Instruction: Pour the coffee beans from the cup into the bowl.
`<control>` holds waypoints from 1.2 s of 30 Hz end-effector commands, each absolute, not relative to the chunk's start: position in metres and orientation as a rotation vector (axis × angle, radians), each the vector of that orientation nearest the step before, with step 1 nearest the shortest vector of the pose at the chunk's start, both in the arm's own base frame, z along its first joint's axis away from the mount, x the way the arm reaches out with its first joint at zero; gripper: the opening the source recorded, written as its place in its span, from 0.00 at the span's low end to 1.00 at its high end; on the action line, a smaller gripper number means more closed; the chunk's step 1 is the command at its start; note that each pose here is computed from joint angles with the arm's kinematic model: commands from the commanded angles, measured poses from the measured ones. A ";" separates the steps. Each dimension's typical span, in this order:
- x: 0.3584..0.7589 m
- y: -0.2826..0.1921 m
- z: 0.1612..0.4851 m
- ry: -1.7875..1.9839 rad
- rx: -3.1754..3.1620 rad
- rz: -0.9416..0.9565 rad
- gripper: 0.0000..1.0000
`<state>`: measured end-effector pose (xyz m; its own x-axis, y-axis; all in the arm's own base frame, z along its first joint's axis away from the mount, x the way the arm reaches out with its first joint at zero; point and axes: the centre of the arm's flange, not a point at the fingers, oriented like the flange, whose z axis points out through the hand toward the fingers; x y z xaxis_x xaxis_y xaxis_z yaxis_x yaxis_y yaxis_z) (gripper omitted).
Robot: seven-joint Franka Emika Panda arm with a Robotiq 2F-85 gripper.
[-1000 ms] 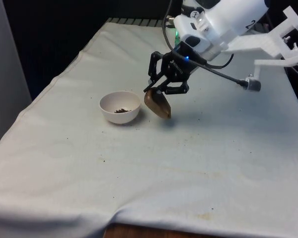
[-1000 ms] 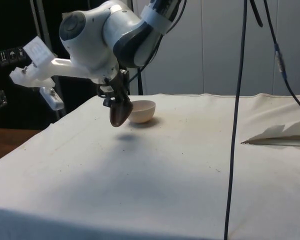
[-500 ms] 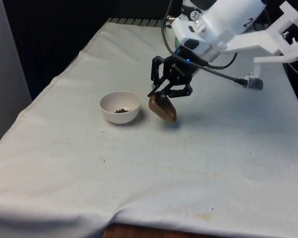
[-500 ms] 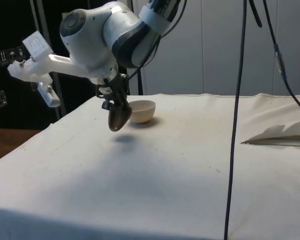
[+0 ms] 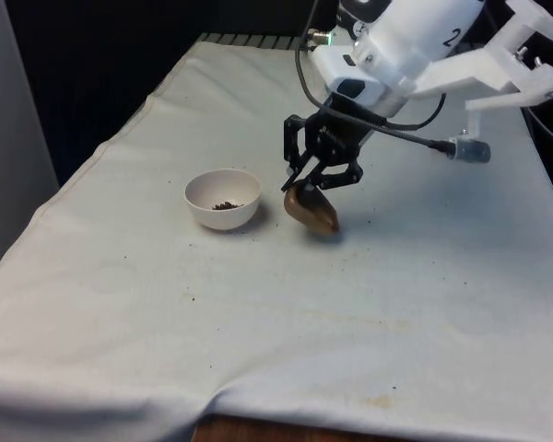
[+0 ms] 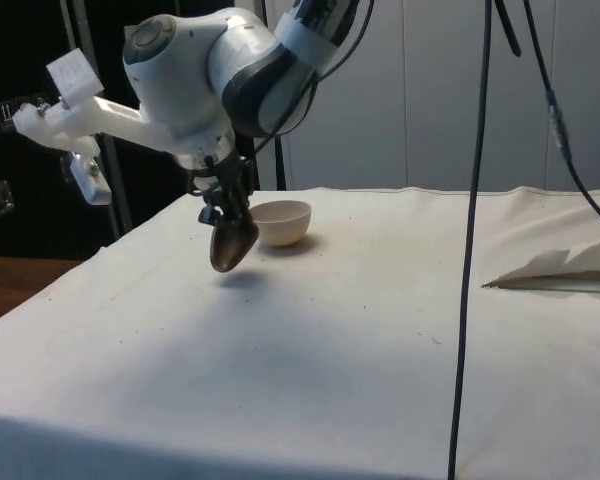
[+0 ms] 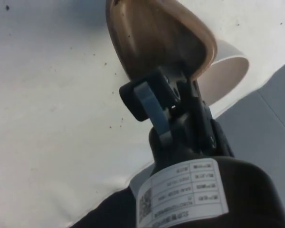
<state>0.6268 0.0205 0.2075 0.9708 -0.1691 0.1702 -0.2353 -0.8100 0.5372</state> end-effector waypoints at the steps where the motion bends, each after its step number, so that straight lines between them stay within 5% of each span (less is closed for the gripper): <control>1: 0.628 0.020 0.206 -0.282 2.563 0.150 0.01; 36: 0.637 0.016 0.197 -0.282 2.768 0.151 0.01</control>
<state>0.6364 0.0162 0.1978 0.9739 -0.1771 0.1423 -0.2172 -0.9096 0.3542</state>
